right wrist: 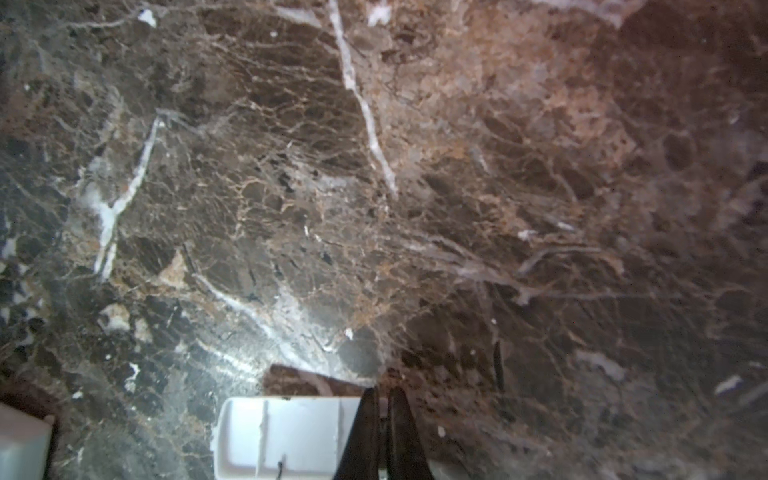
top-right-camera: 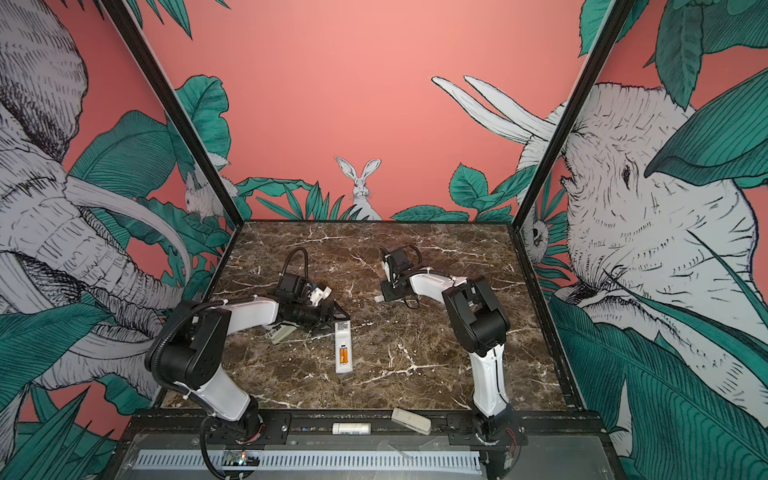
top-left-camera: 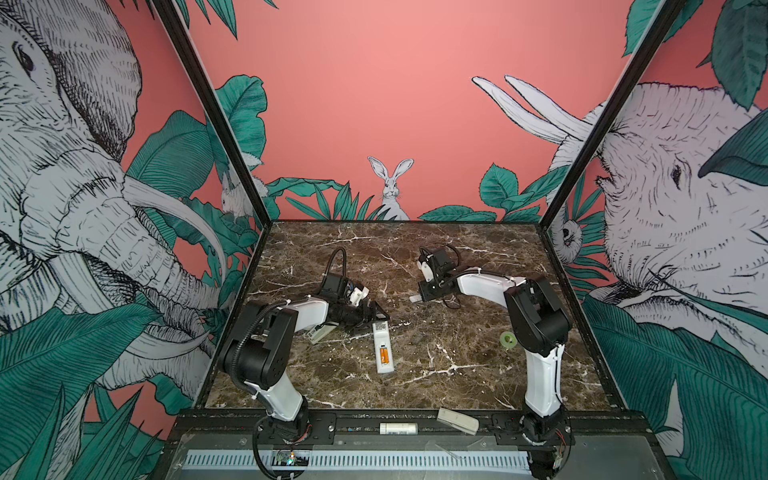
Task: Load the batteries into the remote control
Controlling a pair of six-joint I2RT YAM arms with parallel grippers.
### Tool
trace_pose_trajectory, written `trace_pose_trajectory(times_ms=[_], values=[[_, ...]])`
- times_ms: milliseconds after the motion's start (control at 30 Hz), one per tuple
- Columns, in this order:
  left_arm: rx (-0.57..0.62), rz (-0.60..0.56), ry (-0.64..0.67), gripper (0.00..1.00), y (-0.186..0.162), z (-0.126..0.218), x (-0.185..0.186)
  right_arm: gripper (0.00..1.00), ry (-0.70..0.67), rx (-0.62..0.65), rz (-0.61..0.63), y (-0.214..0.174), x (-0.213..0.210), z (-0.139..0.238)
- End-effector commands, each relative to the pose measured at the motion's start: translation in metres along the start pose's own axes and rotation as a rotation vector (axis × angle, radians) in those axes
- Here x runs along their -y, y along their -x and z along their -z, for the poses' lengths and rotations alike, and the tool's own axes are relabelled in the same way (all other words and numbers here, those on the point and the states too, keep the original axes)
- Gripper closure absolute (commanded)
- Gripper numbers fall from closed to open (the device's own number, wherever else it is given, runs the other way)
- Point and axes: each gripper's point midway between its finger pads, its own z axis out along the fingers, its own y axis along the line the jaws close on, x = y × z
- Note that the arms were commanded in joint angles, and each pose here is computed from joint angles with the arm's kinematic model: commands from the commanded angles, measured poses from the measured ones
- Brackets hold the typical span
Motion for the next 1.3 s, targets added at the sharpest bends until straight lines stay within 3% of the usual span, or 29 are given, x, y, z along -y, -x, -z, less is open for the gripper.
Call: trace_pose_trajectory(times_ms=[0,200,533,833,1000,1267], values=[[0.03,-0.039,0.039,0.07,0.002,0.014,0.006,0.95,0.015,0.05,0.023,0.005,-0.003,0.022],[0.031,-0.116,-0.052,0.01,0.001,0.029,0.04,0.95,0.091,0.174,0.106,0.003,-0.017,0.056],[-0.025,-0.268,-0.383,0.01,-0.021,0.037,0.134,0.95,0.346,0.621,0.242,0.002,-0.065,0.151],[-0.017,-0.279,-0.479,0.03,-0.035,0.028,0.166,0.96,0.435,0.74,0.318,-0.006,-0.091,0.193],[0.003,-0.315,-0.485,0.21,-0.038,0.025,0.173,0.96,0.427,0.719,0.358,-0.012,-0.103,0.196],[0.022,-0.354,-0.39,0.65,-0.037,0.017,0.167,0.95,0.351,0.667,0.37,-0.015,-0.113,0.193]])
